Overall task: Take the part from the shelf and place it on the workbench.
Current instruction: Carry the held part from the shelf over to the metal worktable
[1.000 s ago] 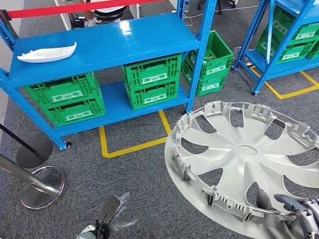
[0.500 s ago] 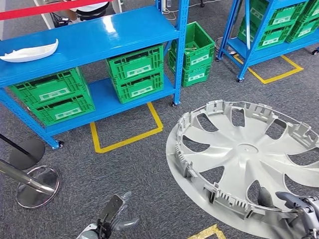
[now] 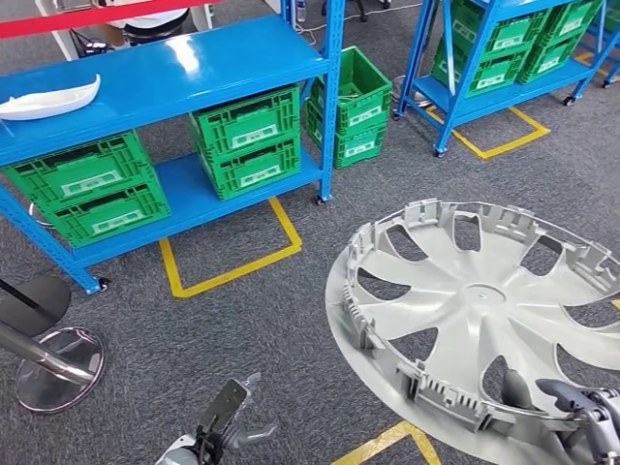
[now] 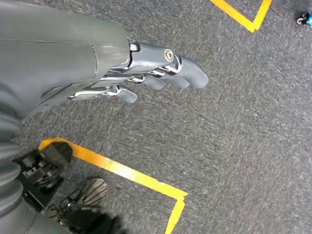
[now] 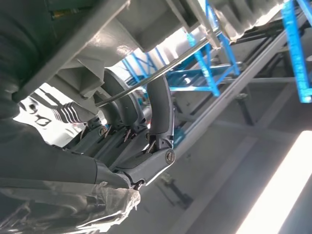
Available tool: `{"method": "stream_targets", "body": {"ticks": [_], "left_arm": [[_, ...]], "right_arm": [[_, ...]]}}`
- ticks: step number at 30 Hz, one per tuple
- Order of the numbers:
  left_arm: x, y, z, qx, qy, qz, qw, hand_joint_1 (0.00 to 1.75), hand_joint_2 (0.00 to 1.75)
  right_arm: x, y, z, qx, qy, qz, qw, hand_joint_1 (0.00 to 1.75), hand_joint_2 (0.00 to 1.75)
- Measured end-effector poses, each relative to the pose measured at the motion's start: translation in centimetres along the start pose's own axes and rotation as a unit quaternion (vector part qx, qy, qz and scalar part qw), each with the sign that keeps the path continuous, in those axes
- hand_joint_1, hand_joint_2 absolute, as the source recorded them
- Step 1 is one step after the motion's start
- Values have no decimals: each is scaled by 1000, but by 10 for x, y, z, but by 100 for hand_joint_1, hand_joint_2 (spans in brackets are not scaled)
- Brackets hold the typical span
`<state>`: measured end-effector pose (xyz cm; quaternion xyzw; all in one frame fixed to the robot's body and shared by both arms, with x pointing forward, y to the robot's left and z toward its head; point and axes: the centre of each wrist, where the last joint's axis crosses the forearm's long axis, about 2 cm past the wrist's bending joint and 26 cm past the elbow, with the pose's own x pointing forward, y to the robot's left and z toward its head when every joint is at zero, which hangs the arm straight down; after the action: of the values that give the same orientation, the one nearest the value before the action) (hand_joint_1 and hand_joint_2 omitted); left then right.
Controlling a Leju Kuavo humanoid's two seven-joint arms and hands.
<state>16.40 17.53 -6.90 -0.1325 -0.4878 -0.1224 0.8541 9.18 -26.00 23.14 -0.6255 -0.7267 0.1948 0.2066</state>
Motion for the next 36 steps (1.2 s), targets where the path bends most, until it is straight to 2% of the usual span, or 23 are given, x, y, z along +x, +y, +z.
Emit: {"method": "stream_targets", "body": {"ticks": [21, 36], "left_arm": [[-3, -1, 2, 4, 15, -13, 1000, 0, 175], [-8, 14, 6, 18, 48, -2, 999, 0, 175]], "right_arm": [[5, -4, -2, 4, 19, 8, 1000, 175, 175], [11, -5, -4, 7, 51, 13, 999, 175, 175]]}}
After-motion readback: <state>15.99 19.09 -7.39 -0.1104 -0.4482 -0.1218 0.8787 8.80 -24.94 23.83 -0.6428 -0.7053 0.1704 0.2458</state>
